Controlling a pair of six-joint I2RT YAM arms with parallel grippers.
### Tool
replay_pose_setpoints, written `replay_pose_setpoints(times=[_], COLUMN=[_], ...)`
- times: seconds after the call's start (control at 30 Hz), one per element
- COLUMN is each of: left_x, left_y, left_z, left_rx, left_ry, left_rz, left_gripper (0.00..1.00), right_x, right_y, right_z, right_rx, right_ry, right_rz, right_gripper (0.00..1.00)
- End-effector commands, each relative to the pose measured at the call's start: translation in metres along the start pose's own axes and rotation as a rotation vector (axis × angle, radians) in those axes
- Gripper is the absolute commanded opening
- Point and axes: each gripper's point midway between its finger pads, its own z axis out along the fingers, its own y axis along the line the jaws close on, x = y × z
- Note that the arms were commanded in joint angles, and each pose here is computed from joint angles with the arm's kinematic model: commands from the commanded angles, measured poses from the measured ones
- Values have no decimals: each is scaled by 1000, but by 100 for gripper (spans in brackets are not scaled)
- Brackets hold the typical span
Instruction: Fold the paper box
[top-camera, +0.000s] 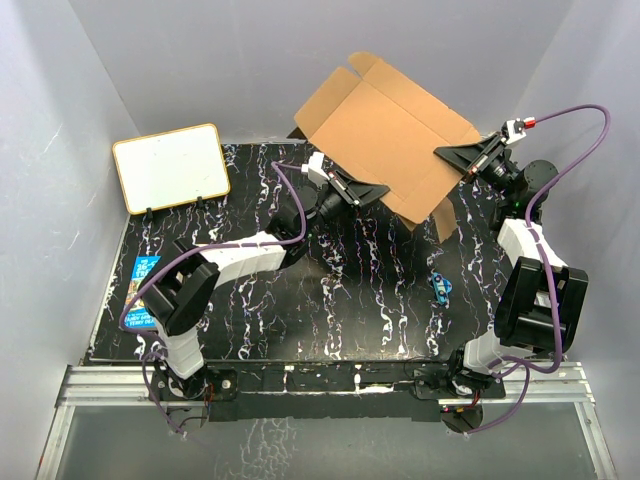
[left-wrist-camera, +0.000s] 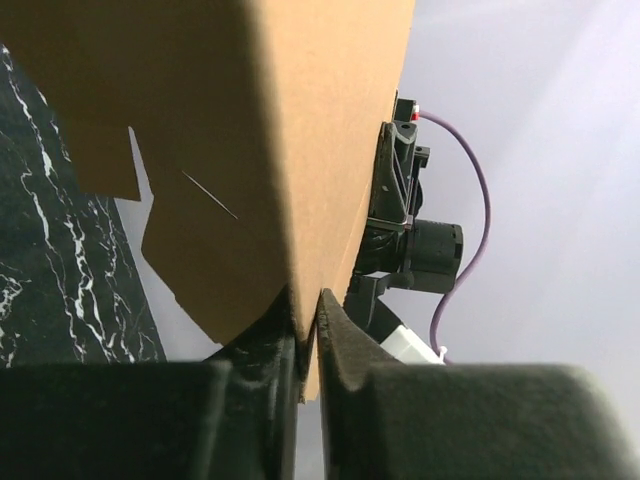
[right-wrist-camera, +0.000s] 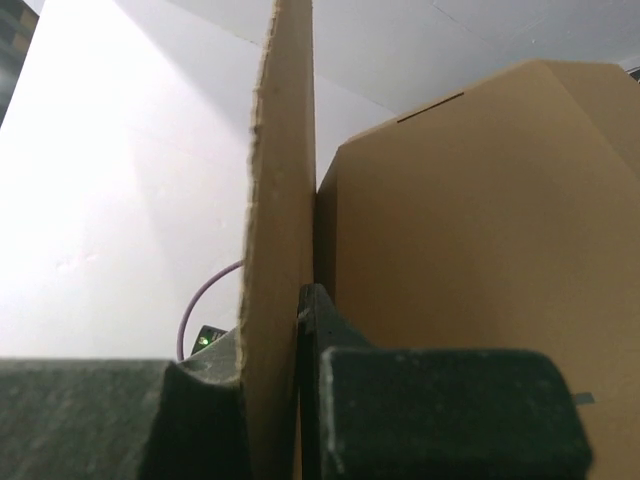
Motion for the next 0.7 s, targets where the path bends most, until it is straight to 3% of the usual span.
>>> replay_pose_setpoints(times=[0.0,0.07,0.17,0.23,0.47,0.67], left_x=[-1,-9,-30,-47,-83,-93], left_y=[-14,-9,-1,3,14,12], left_z=[-4,-10,-24,-34,-60,-59], left_rx=[21,-3,-35,-48,-72,-59], left_ry=[-9,-28,-77,-111,-175,-174], left_rz=[24,33,49,51,45,50], left_gripper=[17,34,49,54,58,57], right_x=[9,9,9,9,10,10], right_y=[40,42,45,46,51,60], right_z=[2,1,1,1,0,1], right_rx=[-92,-94,-98,-100,-109,-123], right_ry=[30,32,36,39,56,67], right_rz=[-134,-147,-176,-193,-255,-299], right_gripper=[8,8,8,8,8,8])
